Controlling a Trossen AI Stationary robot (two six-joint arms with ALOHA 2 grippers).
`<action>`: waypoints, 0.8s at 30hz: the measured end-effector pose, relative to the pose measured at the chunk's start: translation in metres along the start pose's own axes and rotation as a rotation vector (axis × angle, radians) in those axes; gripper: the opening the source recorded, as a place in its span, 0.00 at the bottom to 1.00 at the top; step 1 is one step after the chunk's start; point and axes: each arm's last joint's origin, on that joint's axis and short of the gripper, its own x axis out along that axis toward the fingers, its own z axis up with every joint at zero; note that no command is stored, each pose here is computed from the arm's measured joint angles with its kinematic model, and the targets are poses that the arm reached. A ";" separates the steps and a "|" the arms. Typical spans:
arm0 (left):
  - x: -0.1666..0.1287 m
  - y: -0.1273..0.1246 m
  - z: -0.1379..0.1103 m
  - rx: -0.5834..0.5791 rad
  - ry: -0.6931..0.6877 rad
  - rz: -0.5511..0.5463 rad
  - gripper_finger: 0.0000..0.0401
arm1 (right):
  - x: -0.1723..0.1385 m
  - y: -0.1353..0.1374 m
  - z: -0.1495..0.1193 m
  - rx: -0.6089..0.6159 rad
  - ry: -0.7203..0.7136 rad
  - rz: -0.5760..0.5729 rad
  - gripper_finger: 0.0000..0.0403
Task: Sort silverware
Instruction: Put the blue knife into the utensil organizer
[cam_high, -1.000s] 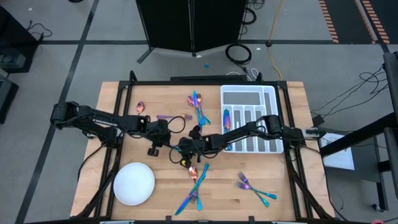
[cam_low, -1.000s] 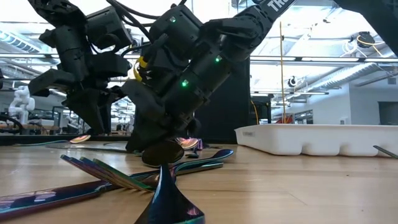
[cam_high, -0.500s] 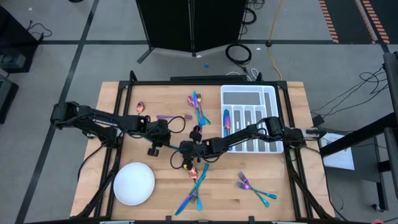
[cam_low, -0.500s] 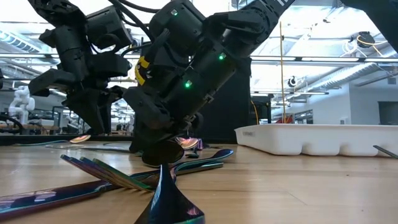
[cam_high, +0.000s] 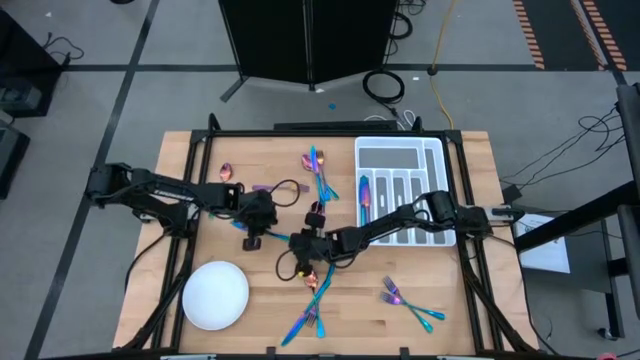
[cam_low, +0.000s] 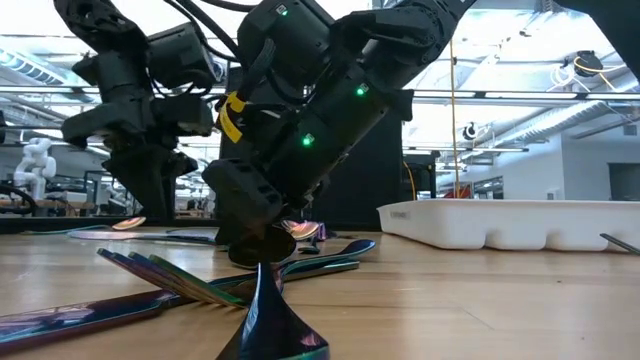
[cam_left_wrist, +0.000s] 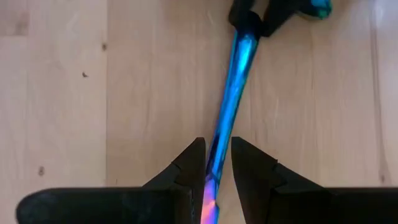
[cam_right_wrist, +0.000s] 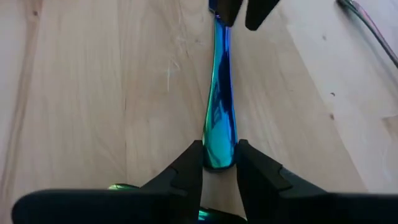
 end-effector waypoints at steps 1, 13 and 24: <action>0.000 0.001 0.001 -0.009 -0.006 0.002 0.20 | 0.000 0.001 0.000 -0.003 -0.001 -0.001 0.19; -0.003 0.015 0.008 -0.141 -0.100 -0.041 0.20 | -0.002 0.002 0.000 -0.078 -0.015 -0.064 0.19; -0.003 0.015 0.007 -0.174 -0.092 -0.088 0.20 | -0.002 0.004 -0.002 -0.112 -0.022 -0.111 0.19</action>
